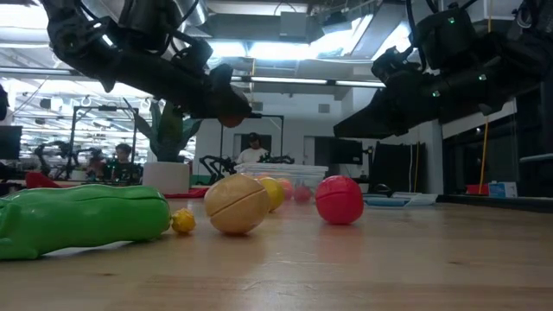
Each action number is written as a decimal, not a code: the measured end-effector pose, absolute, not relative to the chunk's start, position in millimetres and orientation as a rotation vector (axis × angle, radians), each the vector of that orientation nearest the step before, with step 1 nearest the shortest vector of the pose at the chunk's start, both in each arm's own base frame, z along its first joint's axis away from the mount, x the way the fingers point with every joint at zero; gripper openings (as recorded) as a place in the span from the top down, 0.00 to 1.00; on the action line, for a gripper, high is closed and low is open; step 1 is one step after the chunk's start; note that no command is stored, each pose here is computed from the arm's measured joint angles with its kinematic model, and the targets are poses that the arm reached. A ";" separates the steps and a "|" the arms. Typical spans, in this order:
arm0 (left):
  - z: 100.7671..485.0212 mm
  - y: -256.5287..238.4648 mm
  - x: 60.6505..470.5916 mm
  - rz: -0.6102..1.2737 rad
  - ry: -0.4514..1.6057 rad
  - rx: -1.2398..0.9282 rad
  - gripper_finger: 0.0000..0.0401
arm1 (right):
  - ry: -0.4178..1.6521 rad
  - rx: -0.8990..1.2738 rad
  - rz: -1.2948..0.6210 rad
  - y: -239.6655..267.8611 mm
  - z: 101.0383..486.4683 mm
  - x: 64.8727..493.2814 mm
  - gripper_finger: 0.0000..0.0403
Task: Pick and placing Produce into tupperware
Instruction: Put the brown kiwi into the transparent container
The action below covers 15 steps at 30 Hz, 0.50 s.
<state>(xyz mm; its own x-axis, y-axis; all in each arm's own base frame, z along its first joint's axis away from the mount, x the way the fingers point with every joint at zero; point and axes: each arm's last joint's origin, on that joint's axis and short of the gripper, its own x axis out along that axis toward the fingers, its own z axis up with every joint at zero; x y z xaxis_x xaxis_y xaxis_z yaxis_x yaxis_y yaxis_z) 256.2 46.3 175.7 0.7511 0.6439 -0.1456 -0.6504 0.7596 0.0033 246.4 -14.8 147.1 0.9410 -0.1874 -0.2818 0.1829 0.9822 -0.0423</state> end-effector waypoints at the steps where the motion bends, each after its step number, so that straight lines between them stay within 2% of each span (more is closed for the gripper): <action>1: 175.5 47.5 255.9 0.711 0.144 -0.048 0.41 | 0.288 -0.012 -0.197 -15.1 147.2 246.5 0.58; 15: 184.1 73.2 262.1 0.669 0.170 -0.100 0.41 | 0.247 0.023 -0.243 -16.8 150.6 247.2 0.58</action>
